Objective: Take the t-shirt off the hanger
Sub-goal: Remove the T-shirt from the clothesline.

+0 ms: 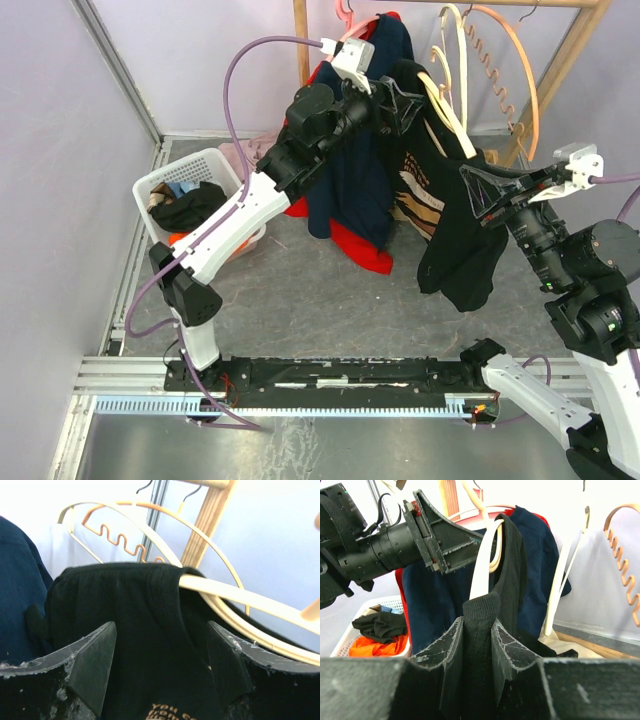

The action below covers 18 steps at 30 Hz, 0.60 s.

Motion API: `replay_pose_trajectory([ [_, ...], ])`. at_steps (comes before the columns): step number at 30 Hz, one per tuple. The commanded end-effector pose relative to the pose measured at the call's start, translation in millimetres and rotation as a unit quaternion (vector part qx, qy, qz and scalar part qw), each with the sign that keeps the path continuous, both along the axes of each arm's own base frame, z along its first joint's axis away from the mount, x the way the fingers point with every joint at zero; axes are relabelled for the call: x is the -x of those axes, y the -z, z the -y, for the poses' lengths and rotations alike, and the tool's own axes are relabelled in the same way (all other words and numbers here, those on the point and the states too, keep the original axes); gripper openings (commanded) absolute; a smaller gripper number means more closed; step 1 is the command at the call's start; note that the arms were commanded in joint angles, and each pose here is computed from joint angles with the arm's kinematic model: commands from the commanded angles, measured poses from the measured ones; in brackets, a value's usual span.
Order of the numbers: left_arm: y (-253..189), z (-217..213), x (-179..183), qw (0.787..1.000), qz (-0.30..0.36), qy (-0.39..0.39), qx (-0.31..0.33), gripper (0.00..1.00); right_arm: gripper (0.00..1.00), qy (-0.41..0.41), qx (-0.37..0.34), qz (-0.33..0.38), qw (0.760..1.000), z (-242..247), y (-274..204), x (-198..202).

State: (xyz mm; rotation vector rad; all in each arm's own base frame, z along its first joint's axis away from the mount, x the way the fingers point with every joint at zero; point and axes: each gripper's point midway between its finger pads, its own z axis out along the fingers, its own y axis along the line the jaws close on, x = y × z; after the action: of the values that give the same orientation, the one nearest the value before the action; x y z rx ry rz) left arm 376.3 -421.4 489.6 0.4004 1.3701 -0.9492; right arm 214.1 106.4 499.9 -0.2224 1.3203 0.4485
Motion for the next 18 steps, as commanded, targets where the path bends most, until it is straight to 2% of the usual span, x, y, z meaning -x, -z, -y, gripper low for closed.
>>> replay_pose_trajectory([
  [1,-38,-2,-1,0.998,0.026,-0.011,0.049,0.76,0.01,-0.013,-0.033,0.052,0.998,1,-30,11],
  [5,-44,3,-5,0.998,0.030,-0.009,0.056,0.60,0.01,-0.014,-0.034,0.047,0.998,-1,-27,10],
  [12,-41,8,-5,0.998,0.027,0.001,0.052,0.04,0.01,-0.010,-0.049,0.046,0.998,0,-27,7],
  [18,-53,13,14,0.997,0.047,0.040,0.051,0.03,0.01,-0.001,-0.089,0.040,0.995,-1,-20,-5],
])
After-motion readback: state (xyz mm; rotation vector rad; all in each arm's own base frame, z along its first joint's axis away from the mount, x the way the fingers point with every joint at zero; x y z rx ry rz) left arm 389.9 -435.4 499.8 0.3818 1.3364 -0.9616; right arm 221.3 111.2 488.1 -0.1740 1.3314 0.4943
